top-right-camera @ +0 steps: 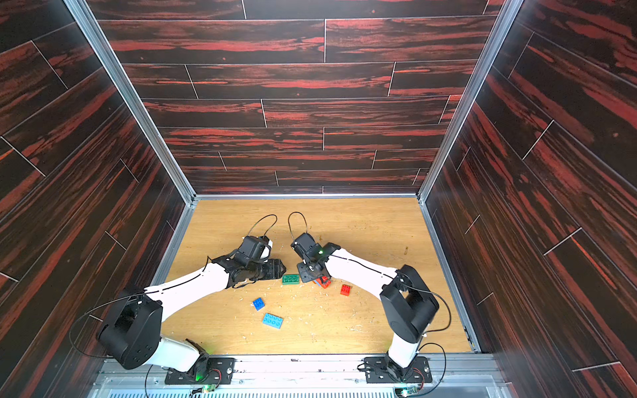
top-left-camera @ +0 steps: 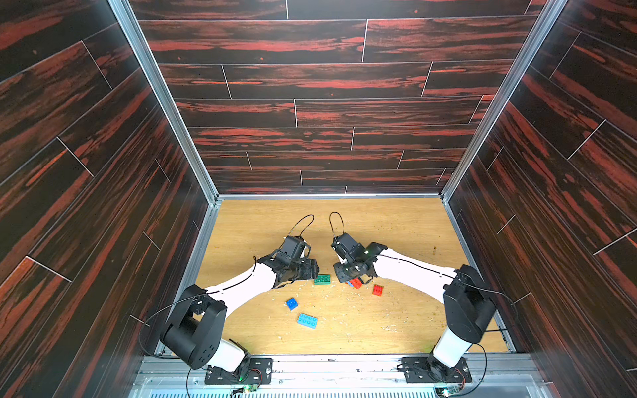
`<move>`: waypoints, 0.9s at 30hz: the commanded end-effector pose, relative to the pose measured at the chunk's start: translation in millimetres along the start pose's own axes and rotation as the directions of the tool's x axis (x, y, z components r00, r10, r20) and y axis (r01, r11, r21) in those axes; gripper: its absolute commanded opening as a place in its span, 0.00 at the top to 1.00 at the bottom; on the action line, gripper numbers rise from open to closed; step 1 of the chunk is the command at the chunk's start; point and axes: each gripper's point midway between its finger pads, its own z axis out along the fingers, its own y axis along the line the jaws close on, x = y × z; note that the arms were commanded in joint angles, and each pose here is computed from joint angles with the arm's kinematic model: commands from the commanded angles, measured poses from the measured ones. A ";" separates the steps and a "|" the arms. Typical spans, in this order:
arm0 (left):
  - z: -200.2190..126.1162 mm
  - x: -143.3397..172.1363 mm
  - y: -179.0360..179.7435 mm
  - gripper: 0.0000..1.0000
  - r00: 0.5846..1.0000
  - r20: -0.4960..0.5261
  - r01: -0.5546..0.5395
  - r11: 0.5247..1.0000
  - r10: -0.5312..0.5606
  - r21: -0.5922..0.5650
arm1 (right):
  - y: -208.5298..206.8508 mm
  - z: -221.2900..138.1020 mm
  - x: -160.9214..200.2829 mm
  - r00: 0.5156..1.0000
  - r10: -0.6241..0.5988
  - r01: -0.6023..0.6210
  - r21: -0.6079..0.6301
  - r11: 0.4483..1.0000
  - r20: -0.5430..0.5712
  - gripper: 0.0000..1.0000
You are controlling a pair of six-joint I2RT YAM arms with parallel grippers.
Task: Assemble a heart with lego
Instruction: Adjust the lego brick at the center of the board, then pick up the lego brick from the center of the board.
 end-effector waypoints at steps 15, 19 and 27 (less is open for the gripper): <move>-16.7 -8.8 11.1 0.30 0.998 0.053 0.044 0.999 -0.044 -0.011 | 9.6 -6.8 -14.8 0.996 -0.086 0.086 -0.005 0.996 0.006 0.57; -24.7 -8.4 25.6 0.29 0.997 0.053 0.060 0.996 -0.057 -0.072 | 42.1 -22.8 -16.8 0.977 -0.200 0.206 -0.085 0.975 0.073 0.55; -54.4 -13.6 60.3 0.28 0.961 0.205 0.214 0.970 -0.188 -0.112 | 70.7 3.4 -9.8 0.865 -0.484 0.500 -0.146 0.854 0.129 0.35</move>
